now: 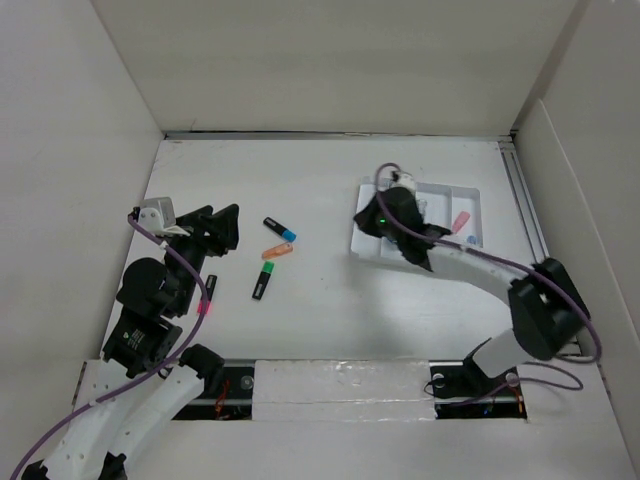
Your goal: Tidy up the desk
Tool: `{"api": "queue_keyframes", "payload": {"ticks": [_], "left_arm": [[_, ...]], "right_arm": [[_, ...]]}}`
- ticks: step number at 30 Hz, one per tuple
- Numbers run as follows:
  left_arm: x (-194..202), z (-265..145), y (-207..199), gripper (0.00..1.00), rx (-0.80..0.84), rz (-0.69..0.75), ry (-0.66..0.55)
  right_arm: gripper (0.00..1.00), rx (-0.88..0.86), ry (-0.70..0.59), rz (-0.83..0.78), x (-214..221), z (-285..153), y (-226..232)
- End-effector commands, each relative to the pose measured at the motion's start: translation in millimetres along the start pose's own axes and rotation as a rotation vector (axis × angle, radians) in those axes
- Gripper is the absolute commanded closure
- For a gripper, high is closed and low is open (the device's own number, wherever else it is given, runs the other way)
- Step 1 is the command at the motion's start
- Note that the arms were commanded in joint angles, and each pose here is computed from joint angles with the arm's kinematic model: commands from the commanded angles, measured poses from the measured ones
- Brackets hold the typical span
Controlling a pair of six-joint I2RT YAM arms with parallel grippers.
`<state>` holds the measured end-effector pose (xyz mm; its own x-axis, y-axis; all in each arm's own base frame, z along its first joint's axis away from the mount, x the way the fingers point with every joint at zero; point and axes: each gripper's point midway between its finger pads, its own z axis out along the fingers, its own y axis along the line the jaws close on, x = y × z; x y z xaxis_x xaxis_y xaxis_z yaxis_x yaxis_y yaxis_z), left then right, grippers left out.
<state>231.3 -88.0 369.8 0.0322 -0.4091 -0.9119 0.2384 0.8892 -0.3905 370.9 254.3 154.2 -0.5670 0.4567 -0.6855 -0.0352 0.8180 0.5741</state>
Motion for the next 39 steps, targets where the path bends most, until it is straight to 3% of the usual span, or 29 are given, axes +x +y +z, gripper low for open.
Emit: {"api": "queue_keyframes", "payload": {"ticks": [1,2,4,6,9,11,15,30,34,39], "left_arm": [[-6.3,2.5,-0.5,0.45,-0.003,-0.001,-0.034],[-6.5,2.5,0.0,0.45,-0.006,-0.002,-0.035],[-7.6,1.5,-1.5,0.45,0.004,-0.004,-0.038],[-7.8,1.7,-1.0,0.45,0.001,-0.003,-0.040],[-7.1,1.6,-0.4,0.45,-0.002,-0.001,-0.035],[-10.2,-0.2,-1.2,0.45,0.004,-0.006,-0.047],[-8.9,0.4,-1.3,0.45,0.004,-0.004,-0.042],[-11.1,-1.8,-1.5,0.45,0.009,-0.007,-0.053],[-11.7,-2.1,-1.6,0.45,0.009,-0.005,-0.053],[-12.5,-2.8,-0.7,0.45,0.005,-0.006,-0.056]], "right_arm": [[0.56,-0.004,0.117,-0.236,71.0,28.6,52.6],[0.56,-0.004,0.117,-0.237,71.3,28.7,52.7],[0.46,-0.065,0.167,-0.336,106.6,37.0,83.6],[0.44,-0.048,0.214,-0.386,125.3,41.5,87.7],[0.42,-0.054,0.273,-0.377,143.3,54.7,98.3],[0.35,-0.078,0.320,-0.358,157.1,60.4,102.8],[0.30,-0.106,0.379,-0.339,179.4,67.5,109.6],[0.21,0.030,0.326,-0.385,194.4,125.9,104.3],[0.23,0.093,0.263,-0.459,200.2,129.3,103.2],[0.45,0.204,0.242,-0.542,200.9,128.7,98.8]]}}
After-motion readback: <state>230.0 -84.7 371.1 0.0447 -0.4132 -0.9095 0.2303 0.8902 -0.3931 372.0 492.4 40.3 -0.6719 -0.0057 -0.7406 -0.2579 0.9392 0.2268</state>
